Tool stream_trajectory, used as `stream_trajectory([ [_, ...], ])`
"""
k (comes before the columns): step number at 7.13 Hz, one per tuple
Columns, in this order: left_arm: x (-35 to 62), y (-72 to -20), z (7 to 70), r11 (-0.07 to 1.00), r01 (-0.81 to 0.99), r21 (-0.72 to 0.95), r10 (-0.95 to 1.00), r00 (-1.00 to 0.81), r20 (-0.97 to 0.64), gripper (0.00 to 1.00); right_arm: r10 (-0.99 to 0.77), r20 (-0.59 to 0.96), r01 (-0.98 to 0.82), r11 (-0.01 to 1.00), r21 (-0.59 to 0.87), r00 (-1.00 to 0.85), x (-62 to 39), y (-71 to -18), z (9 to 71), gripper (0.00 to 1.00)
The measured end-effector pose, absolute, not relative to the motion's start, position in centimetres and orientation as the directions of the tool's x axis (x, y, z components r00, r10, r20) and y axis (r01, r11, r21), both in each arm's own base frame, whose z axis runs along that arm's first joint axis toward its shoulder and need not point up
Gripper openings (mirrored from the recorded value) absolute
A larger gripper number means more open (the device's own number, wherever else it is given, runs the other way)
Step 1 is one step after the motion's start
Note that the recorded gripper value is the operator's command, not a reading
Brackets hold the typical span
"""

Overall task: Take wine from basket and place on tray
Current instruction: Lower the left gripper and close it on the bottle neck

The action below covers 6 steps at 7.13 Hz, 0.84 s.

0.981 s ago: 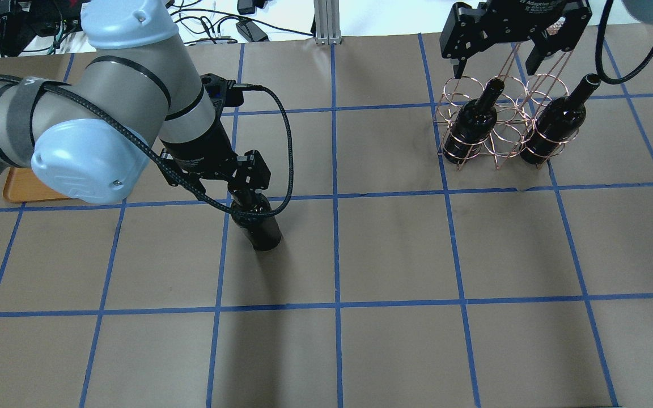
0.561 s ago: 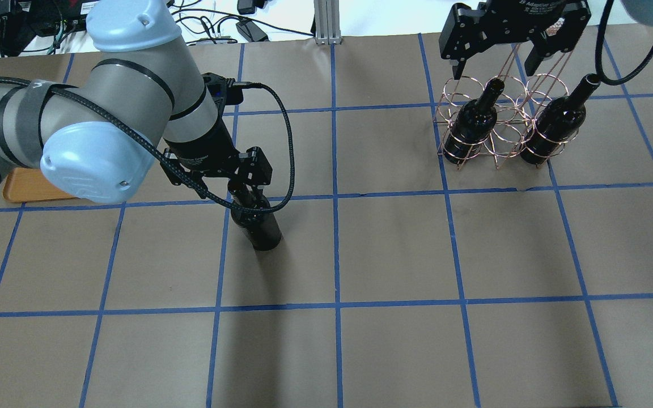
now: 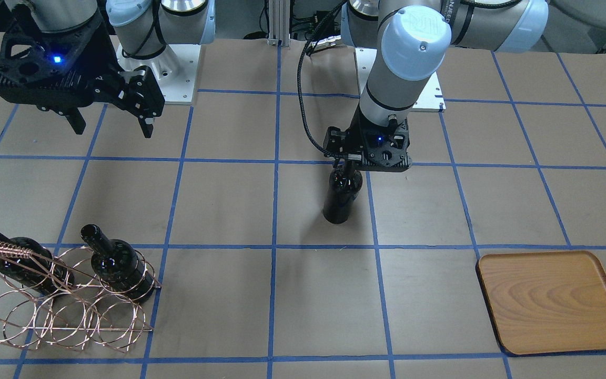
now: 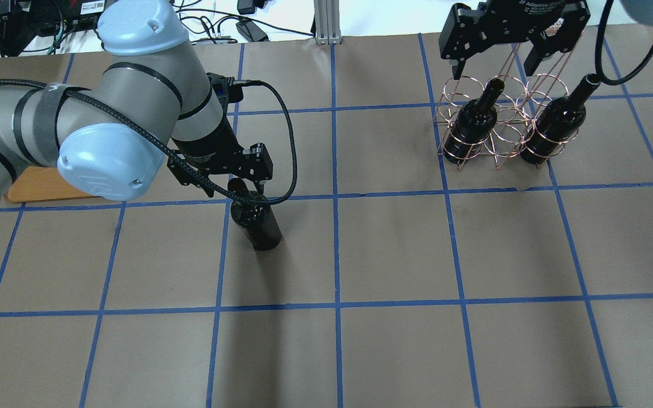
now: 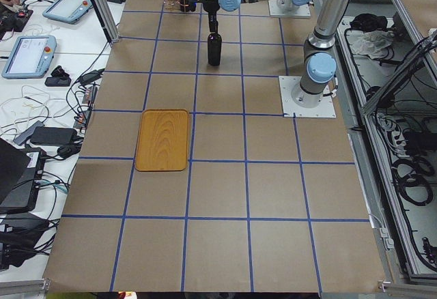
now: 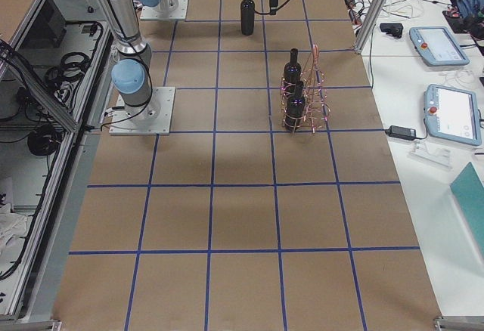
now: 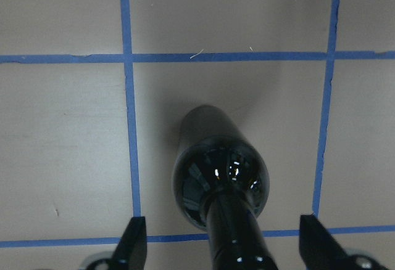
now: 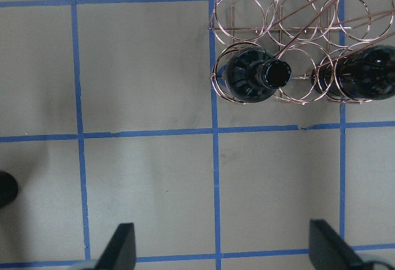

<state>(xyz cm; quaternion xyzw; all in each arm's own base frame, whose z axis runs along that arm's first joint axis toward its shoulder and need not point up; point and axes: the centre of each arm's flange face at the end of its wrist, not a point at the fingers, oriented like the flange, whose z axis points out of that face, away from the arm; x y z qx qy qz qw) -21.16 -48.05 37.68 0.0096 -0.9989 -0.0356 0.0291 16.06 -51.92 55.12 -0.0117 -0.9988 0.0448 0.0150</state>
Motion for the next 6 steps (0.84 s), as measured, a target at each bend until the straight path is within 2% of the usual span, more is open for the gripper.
stream_trajectory([
  [2, -21.5, -48.1, 37.2, 0.996, -0.041, 0.084, -0.047, -0.996, 0.077, 0.33, 0.027, 0.029, 0.024, 0.996, -0.091, -0.999, 16.0, -52.0, 54.7, 1.0],
  [4, -21.7, -47.9, 36.7, 0.995, -0.039, 0.097, -0.047, -0.996, 0.078, 0.22, 0.029, 0.028, 0.026, 0.994, -0.102, -0.999, 15.9, -52.2, 54.7, 1.0],
  [5, -22.0, -47.5, 36.3, 0.994, -0.032, 0.106, -0.039, -0.997, 0.073, 0.09, 0.029, 0.028, 0.026, 0.994, -0.104, -0.999, 15.8, -52.2, 54.7, 1.0],
  [6, -22.3, -47.3, 36.1, 0.994, -0.02, 0.108, -0.028, -0.997, 0.069, 0.0, 0.029, 0.028, 0.026, 0.994, -0.104, -0.999, 15.8, -52.2, 54.7, 1.0],
])
